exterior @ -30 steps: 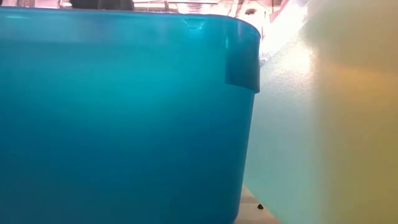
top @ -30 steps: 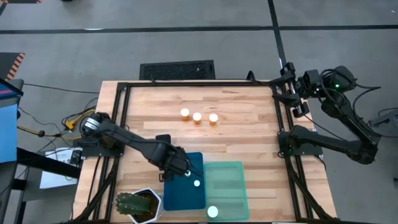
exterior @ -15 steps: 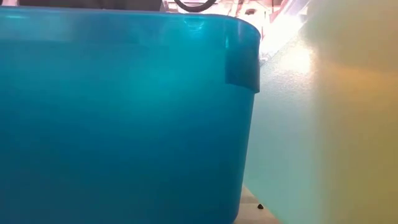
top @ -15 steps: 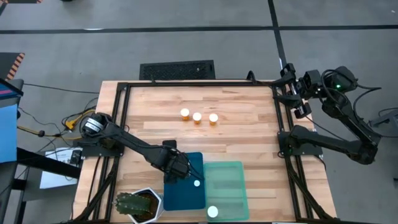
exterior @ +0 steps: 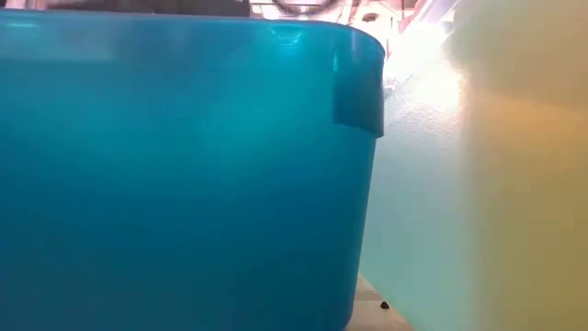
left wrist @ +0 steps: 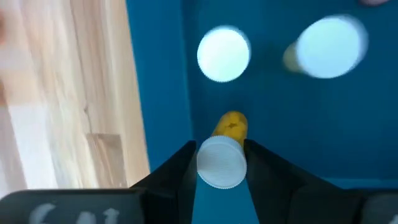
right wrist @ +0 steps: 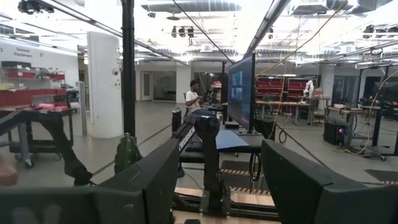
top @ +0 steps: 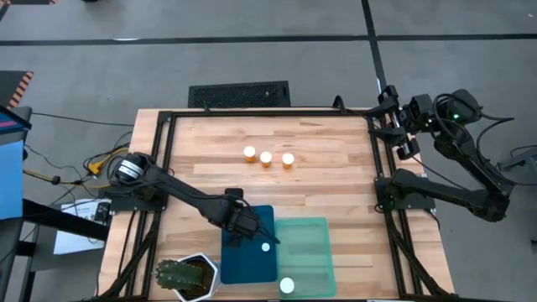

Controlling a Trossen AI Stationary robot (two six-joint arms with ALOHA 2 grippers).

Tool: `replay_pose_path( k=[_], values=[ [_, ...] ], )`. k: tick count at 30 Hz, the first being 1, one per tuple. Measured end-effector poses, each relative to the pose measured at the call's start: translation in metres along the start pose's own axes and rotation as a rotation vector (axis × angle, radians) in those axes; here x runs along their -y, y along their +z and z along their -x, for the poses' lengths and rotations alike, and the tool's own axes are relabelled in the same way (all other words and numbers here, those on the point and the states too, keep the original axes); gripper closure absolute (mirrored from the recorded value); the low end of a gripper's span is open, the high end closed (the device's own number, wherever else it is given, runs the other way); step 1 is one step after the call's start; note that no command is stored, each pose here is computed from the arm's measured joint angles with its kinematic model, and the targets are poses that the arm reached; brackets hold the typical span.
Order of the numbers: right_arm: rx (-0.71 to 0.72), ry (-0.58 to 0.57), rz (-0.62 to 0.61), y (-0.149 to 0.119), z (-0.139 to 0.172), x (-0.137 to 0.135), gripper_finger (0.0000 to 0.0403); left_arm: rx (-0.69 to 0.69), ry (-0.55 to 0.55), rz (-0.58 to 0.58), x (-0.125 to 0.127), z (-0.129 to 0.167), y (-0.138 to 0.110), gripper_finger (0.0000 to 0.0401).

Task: Pick and place medicine bottles into bin by pill shape (circle, oval)
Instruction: Put the small orange pill bottle into the blue bin, then put the left large orange pill bottle into the green bin

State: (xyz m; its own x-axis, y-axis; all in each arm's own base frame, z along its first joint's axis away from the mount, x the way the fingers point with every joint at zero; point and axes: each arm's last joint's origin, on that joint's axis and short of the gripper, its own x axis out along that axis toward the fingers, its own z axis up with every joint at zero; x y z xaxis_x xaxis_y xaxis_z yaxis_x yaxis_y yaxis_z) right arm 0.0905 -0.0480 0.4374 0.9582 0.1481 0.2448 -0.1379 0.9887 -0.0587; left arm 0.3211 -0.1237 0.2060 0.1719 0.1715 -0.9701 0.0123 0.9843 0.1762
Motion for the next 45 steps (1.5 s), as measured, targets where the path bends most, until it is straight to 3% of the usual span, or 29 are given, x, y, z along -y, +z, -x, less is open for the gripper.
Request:
replay_pose_path(
  k=[6, 17, 29, 38, 45],
  values=[
    [0.0, 0.001, 0.0, 0.0, 0.0, 0.0, 0.0163, -0.06, -0.029, -0.044, 0.005, -0.015, 0.003, 0.0291],
    [0.001, 0.011, 0.005, 0.0, -0.001, -0.001, 0.0163, -0.09, 0.001, -0.052, 0.002, -0.013, 0.003, 0.0285],
    [0.0, 0.01, 0.005, 0.0, -0.001, -0.001, 0.0163, -0.095, -0.019, -0.043, 0.003, -0.009, 0.004, 0.018],
    [0.0, 0.01, 0.005, 0.0, -0.001, -0.001, 0.0163, -0.07, -0.005, -0.024, -0.01, 0.023, 0.019, 0.0161],
    [-0.032, 0.002, -0.028, -0.004, -0.001, 0.0, 0.0163, 0.109, 0.024, 0.126, -0.061, 0.084, 0.022, 0.0161]
  ],
)
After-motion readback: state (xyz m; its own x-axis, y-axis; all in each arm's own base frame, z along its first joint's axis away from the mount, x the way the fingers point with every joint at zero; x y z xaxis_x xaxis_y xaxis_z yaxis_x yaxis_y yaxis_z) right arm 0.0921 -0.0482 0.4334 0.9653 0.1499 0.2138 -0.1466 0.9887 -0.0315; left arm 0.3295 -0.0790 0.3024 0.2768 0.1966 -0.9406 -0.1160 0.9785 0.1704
